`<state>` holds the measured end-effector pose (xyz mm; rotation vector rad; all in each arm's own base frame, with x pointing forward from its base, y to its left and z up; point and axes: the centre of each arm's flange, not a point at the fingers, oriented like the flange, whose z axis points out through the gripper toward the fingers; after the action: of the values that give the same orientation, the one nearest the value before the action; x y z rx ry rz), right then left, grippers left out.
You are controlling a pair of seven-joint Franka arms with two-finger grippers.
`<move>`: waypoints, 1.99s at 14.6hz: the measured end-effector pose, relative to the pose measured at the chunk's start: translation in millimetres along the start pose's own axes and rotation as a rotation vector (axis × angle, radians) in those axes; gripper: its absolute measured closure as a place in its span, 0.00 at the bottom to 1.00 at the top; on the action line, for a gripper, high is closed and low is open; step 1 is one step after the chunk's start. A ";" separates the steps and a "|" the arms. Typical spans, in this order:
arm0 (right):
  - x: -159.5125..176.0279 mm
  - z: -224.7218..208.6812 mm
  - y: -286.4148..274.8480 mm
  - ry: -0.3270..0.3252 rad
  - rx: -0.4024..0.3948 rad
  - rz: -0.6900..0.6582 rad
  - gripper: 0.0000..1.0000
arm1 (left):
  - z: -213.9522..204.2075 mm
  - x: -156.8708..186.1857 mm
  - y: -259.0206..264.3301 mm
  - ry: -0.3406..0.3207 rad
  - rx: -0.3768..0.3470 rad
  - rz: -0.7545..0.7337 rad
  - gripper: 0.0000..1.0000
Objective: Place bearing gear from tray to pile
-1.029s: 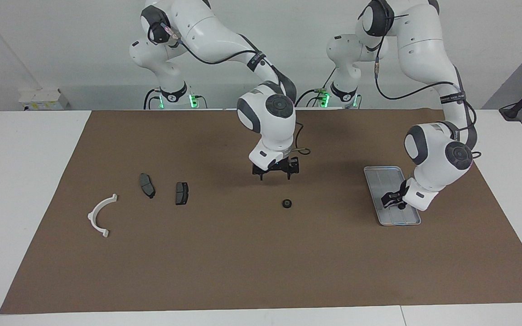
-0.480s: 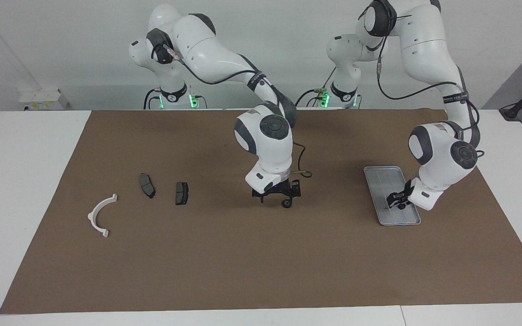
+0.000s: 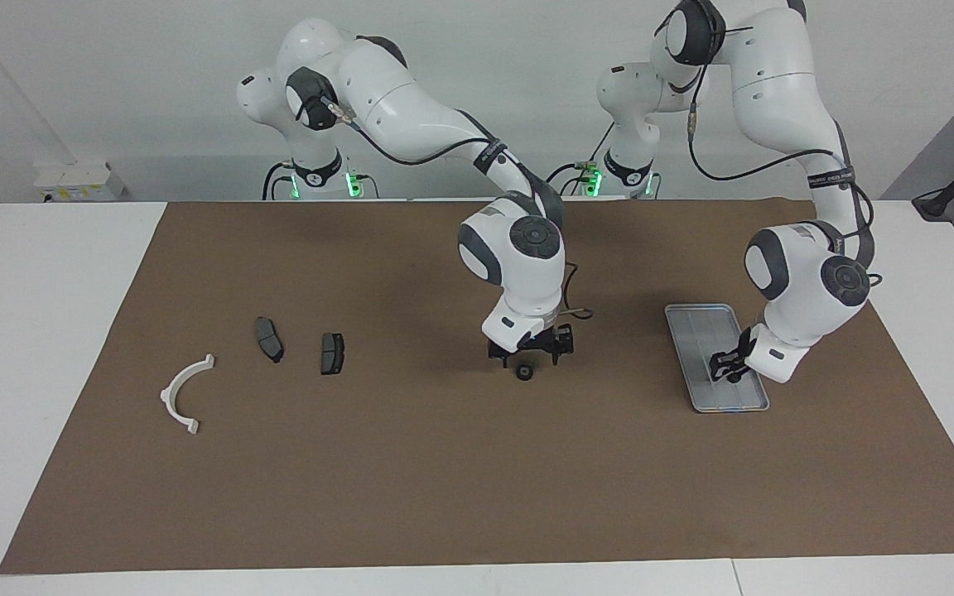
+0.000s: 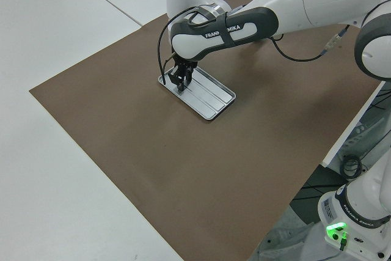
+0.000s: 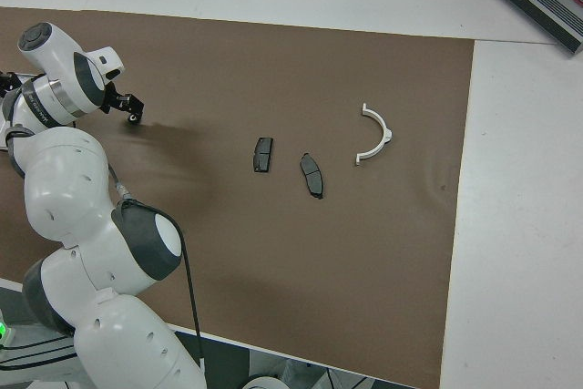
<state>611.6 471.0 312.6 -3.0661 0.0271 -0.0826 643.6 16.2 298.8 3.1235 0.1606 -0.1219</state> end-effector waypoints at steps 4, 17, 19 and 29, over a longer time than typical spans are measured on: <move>3.4 1.1 1.9 0.004 0.000 0.004 0.00 | -0.8 0.1 -0.6 0.003 0.000 -0.001 0.70; 4.4 19.9 1.5 0.009 0.002 0.002 0.11 | -0.9 -0.3 -2.4 0.010 -0.001 -0.004 0.76; 4.8 19.8 1.6 0.011 0.003 0.003 0.25 | -0.9 -0.9 -2.4 0.005 -0.001 -0.004 0.76; 6.7 19.3 3.5 0.013 0.004 0.006 0.66 | -23.6 -9.1 -0.2 -0.017 -0.003 -0.072 0.76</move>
<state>619.2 468.7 293.5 -3.0618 0.0369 -0.1025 636.4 15.8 323.0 3.1131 0.2724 -0.1485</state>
